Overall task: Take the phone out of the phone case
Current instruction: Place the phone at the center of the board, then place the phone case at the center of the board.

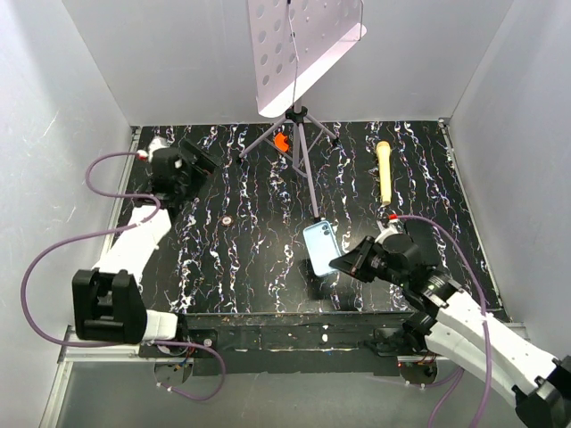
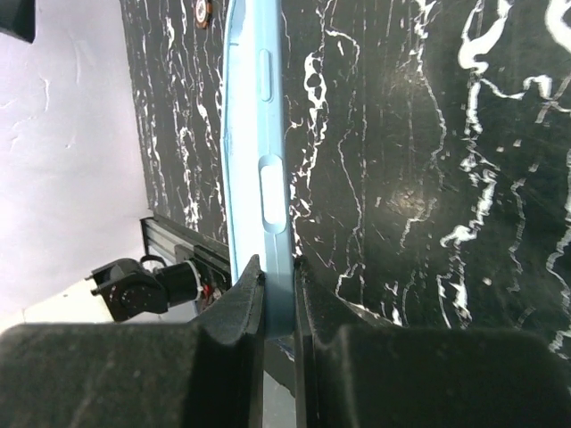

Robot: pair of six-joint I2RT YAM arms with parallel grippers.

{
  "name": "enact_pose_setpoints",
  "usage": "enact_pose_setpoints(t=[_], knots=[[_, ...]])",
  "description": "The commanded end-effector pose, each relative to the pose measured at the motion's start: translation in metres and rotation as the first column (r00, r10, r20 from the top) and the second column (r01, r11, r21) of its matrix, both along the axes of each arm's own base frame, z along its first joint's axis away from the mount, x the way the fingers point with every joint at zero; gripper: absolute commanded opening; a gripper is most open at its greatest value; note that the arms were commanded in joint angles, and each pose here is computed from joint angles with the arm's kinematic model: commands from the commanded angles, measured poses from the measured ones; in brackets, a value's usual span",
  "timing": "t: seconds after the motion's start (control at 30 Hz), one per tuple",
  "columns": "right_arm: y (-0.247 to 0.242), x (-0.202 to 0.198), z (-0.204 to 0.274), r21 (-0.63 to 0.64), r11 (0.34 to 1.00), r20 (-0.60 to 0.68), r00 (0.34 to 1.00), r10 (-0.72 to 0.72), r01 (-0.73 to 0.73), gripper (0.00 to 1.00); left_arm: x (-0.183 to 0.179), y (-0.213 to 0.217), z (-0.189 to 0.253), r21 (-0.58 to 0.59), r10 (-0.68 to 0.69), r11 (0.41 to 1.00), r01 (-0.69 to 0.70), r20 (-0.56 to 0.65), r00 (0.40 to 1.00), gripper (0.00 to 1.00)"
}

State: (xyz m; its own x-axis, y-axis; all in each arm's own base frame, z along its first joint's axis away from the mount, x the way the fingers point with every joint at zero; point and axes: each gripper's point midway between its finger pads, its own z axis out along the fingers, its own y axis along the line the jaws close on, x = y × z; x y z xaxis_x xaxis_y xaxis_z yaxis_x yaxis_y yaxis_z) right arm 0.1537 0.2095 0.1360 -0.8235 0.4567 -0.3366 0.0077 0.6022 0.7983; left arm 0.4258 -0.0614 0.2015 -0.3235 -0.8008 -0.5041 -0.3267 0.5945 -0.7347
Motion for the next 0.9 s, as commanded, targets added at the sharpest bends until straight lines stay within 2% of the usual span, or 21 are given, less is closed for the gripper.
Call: enact_pose_setpoints(t=[0.0, 0.17, 0.27, 0.4, 0.67, 0.73, 0.77, 0.83, 0.87], knots=[[0.035, 0.016, 0.032, 0.224, 0.974, 0.056, 0.998, 0.017, -0.029, 0.01, -0.046, -0.04, 0.006, 0.304, -0.255, 0.922, 0.239, 0.014, 0.967, 0.98], [0.056, 0.031, 0.02, 0.205, 0.979, 0.016, 1.0, -0.008, 0.005, 0.01, -0.053, -0.038, -0.002, 0.387, -0.297, 0.879, 0.277, -0.008, 0.955, 0.98], [0.069, 0.043, 0.017, 0.197, 0.98, -0.001, 0.999, -0.034, 0.033, 0.01, -0.055, -0.039, 0.01, 0.41, -0.329, 0.859, 0.308, -0.02, 0.944, 0.98], [0.085, 0.067, 0.018, 0.187, 0.978, 0.0, 0.996, -0.094, 0.093, 0.01, -0.061, -0.043, 0.02, 0.379, -0.334, 0.875, 0.302, 0.02, 0.943, 0.98], [0.129, 0.096, 0.017, 0.184, 0.981, -0.025, 0.998, -0.054, 0.058, 0.08, -0.071, -0.054, 0.032, 0.331, -0.37, 0.884, 0.331, 0.061, 0.927, 1.0], [0.134, 0.097, 0.009, 0.178, 0.983, -0.043, 0.998, -0.047, 0.054, 0.18, -0.073, -0.053, 0.034, 0.331, -0.366, 0.886, 0.325, 0.071, 0.928, 1.0], [0.135, 0.098, 0.0, 0.163, 0.985, -0.061, 0.997, -0.045, 0.054, 0.4, -0.074, -0.052, 0.035, 0.33, -0.364, 0.887, 0.322, 0.074, 0.928, 1.0], [0.143, 0.086, -0.017, 0.143, 0.99, -0.136, 0.99, 0.024, -0.005, 0.67, -0.074, -0.053, 0.037, 0.33, -0.37, 0.886, 0.325, 0.08, 0.926, 0.99], [0.147, 0.078, -0.024, 0.127, 0.991, -0.152, 0.986, 0.068, -0.048, 0.76, -0.075, -0.053, 0.038, 0.329, -0.369, 0.887, 0.324, 0.083, 0.926, 1.0]])
